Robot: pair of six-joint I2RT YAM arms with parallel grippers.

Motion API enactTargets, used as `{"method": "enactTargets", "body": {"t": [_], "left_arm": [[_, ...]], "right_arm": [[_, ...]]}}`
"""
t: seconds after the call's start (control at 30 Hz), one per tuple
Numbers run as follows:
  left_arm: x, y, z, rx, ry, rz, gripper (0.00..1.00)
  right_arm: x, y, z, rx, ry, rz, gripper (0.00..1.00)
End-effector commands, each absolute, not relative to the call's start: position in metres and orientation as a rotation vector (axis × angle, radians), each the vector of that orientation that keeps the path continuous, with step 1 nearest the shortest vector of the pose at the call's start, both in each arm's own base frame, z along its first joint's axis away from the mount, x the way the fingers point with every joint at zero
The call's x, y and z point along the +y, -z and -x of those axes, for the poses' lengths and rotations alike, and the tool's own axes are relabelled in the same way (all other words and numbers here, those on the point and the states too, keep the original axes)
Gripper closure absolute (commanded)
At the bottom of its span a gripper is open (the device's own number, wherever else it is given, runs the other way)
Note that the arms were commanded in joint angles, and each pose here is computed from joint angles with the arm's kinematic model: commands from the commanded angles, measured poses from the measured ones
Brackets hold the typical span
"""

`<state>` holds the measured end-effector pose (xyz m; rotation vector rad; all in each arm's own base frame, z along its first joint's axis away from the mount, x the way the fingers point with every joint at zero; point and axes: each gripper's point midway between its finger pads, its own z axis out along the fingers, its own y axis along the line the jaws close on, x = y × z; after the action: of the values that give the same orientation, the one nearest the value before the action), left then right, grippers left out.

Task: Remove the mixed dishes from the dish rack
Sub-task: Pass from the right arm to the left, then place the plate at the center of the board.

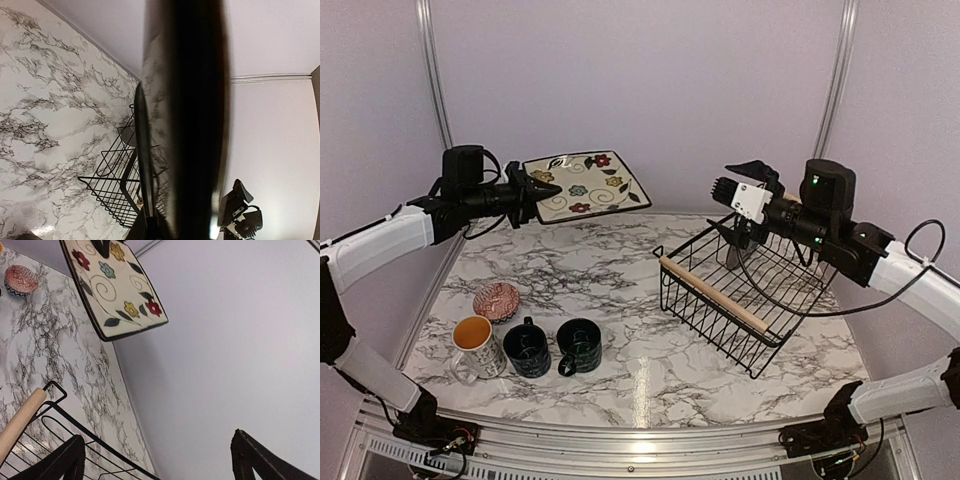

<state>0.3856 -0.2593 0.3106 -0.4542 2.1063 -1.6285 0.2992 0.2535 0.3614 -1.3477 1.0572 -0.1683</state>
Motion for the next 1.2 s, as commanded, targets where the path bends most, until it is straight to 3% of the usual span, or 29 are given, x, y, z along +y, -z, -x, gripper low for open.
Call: {"method": "enactTargets", "body": {"t": [0.0, 0.3, 0.77, 1.17], "left_arm": [[-0.243, -0.375, -0.364, 1.908, 1.427, 0.126, 1.00], [-0.211, -0.294, -0.380, 2.113, 1.017, 0.198, 1.00], [-0.232, -0.208, -0.428, 2.277, 0.994, 0.207, 1.00], [-0.230, -0.143, -0.450, 2.367, 1.065, 0.297, 1.00]], "right_arm": [[0.207, -0.393, -0.353, 1.425, 0.061, 0.816, 0.01], [0.151, -0.364, -0.372, 1.807, -0.130, 0.203, 0.02], [0.137, -0.356, -0.341, 1.903, -0.188, 0.146, 0.01], [0.116, -0.333, -0.339, 1.973, -0.043, 0.115, 0.01]]}}
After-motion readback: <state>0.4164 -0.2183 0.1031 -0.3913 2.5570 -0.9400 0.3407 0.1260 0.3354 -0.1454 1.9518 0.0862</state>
